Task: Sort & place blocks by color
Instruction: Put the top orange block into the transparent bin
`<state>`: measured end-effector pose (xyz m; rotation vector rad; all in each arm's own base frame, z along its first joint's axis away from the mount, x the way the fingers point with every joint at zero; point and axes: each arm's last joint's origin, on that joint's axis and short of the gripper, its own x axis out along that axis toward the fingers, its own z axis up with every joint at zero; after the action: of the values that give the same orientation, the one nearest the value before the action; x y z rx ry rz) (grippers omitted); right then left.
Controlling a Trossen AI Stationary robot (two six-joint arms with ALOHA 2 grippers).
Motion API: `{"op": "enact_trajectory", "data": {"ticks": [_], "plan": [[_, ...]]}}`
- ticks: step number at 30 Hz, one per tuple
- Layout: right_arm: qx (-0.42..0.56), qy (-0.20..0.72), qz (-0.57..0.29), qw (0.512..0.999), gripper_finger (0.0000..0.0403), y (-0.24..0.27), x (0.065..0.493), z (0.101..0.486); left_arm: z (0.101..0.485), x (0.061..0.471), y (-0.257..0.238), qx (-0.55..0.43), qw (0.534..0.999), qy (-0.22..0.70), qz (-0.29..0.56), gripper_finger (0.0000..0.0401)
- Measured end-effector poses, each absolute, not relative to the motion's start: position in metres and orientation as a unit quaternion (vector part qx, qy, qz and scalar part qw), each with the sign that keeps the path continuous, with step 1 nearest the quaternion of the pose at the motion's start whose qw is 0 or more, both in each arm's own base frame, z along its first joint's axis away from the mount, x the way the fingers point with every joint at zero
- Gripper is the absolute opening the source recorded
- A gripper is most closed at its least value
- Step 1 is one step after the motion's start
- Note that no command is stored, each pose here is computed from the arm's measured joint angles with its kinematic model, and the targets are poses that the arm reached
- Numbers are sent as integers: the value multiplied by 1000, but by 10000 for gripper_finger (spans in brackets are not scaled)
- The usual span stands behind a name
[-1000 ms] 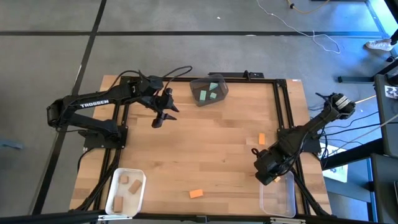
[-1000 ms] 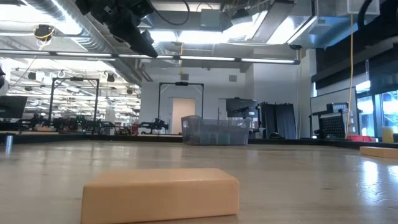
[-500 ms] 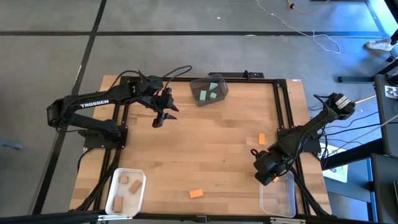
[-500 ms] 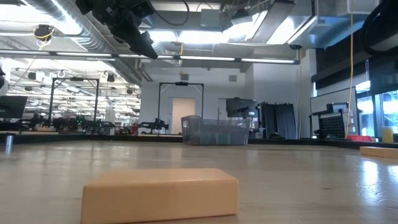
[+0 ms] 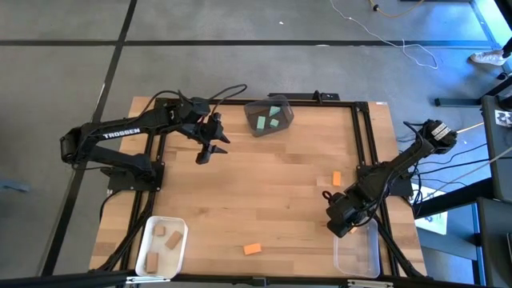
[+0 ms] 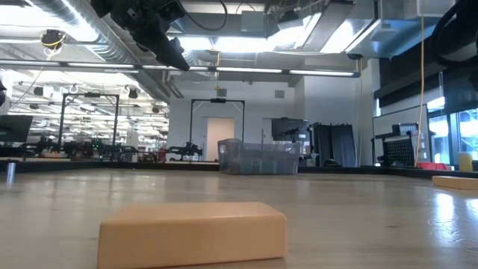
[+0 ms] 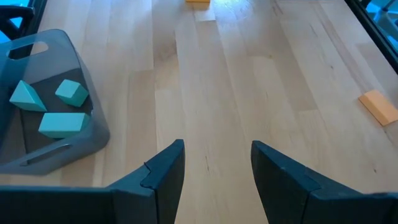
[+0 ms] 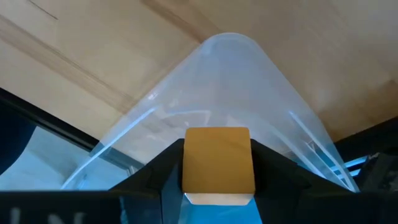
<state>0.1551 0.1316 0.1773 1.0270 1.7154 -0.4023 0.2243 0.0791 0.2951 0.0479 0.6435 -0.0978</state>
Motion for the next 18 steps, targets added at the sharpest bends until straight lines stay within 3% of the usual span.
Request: {"op": "enact_trajectory", "data": {"ticks": [12,18], "plan": [[429,717,-164,524,143,132,155,177,295,224,79,24,947,316,-47,174],[428,711,-169,531,173,131,156,177,295,224,79,24,947,316,-47,174]]}}
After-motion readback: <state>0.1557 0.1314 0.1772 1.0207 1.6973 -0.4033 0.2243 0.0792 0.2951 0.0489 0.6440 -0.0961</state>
